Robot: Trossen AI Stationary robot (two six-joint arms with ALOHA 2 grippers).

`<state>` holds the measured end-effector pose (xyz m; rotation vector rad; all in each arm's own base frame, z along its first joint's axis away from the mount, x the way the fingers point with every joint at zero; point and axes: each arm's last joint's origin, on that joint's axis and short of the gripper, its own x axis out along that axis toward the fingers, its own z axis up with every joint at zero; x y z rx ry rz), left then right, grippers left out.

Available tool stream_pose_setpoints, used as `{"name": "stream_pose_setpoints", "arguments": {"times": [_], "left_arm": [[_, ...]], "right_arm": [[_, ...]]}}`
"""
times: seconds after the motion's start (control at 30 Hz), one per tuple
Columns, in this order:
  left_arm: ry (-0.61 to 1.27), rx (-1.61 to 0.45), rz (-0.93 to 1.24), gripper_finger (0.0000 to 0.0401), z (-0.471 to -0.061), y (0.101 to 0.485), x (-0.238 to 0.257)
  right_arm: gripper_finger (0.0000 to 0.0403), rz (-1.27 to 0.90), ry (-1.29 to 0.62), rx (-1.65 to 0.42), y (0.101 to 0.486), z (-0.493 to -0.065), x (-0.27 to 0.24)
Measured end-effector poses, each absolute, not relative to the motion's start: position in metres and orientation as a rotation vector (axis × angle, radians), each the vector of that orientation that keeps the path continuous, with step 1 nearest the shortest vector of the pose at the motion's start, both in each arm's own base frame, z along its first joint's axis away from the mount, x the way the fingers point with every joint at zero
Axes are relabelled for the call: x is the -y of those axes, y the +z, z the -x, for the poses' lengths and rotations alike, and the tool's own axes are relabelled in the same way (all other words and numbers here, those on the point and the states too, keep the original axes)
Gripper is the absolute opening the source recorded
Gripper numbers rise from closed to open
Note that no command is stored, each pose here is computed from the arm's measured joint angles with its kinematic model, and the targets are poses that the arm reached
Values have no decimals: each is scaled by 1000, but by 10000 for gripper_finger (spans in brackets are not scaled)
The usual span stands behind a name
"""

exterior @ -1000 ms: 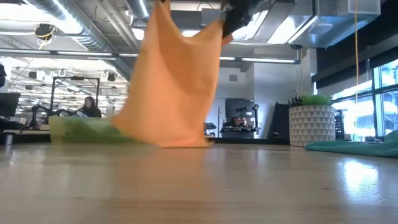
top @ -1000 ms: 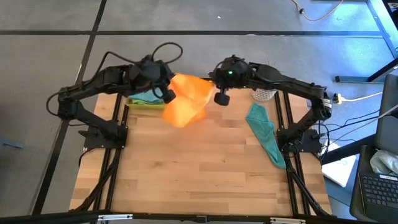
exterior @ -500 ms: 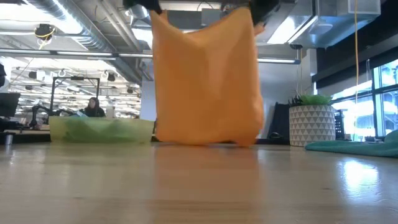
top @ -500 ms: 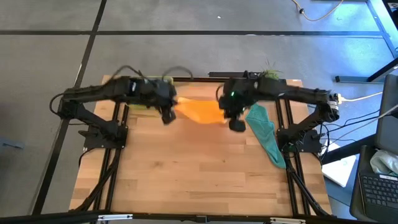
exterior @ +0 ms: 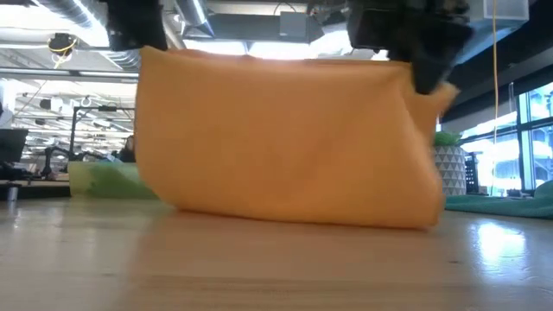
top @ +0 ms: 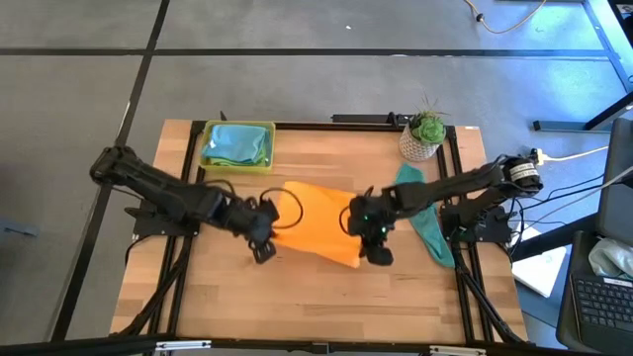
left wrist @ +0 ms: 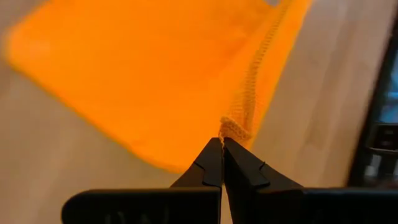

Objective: Fold microfiber towels
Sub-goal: Fold the orange towel

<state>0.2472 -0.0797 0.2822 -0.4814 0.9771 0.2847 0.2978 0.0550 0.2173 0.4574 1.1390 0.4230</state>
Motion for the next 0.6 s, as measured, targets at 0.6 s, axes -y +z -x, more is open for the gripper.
{"name": "stream_pose_setpoints", "arguments": {"times": [0.6], "left_arm": [[475, -911, 223, 0, -251, 264, 42]], "right_arm": [[5, -150, -58, -1194, 217, -285, -40]]}}
